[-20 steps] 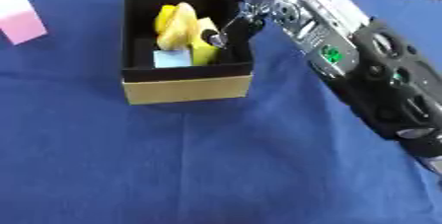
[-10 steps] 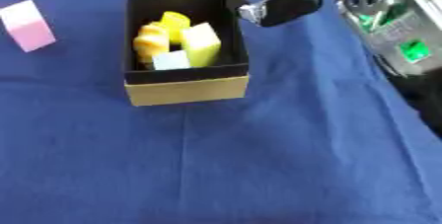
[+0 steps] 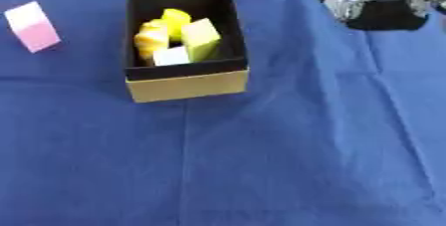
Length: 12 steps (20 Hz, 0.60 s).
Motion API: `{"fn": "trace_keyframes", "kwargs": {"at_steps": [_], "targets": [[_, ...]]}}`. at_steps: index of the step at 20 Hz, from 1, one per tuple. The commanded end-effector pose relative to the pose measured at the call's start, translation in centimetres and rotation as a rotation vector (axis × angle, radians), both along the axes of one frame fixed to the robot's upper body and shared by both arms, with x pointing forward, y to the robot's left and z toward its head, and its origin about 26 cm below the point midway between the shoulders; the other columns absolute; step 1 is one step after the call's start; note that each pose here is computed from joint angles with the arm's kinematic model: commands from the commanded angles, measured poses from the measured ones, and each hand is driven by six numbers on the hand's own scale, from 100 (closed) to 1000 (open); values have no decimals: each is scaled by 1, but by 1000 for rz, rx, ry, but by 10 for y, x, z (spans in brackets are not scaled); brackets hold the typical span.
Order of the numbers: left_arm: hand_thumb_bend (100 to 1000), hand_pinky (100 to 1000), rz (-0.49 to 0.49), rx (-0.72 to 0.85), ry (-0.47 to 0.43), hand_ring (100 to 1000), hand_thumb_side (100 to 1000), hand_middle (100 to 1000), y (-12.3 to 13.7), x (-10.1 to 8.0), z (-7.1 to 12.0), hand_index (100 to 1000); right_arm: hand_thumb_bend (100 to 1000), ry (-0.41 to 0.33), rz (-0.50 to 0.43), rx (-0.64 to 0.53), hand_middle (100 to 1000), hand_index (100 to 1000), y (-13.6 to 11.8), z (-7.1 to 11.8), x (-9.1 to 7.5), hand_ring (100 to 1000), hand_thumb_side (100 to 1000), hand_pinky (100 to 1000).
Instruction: Pick up objects on the table and place them in the box.
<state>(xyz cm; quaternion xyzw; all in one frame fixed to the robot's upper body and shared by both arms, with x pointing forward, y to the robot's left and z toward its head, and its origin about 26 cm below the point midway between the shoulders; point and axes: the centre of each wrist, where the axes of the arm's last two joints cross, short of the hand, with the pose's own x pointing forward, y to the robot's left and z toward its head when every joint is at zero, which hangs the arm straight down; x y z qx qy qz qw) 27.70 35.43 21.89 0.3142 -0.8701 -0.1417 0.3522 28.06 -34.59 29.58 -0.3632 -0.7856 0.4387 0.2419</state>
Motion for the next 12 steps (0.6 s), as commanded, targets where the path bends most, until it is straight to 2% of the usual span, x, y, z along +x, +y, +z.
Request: {"fn": "trace_keyframes", "kwargs": {"at_steps": [1, 6, 9, 12], "targets": [[285, 813, 107, 194, 91, 620, 540, 595, 10, -6, 30, 849, 100, -93, -9, 39, 748, 814, -11, -4, -7, 838, 100, 797], [335, 827, 231, 431, 294, 677, 531, 643, 29, 1, 53, 859, 100, -135, -60, 119, 744, 810, -23, -42, -13, 835, 100, 793], [398, 843, 262, 553, 426, 734, 519, 692, 47, 12, 64, 873, 100, -156, -70, 126, 744, 810, -24, -55, -16, 833, 100, 793], [432, 851, 272, 626, 531, 754, 505, 713, 63, 24, 75, 882, 100, -175, -63, 125, 742, 808, -23, -60, -16, 831, 100, 793]]}}
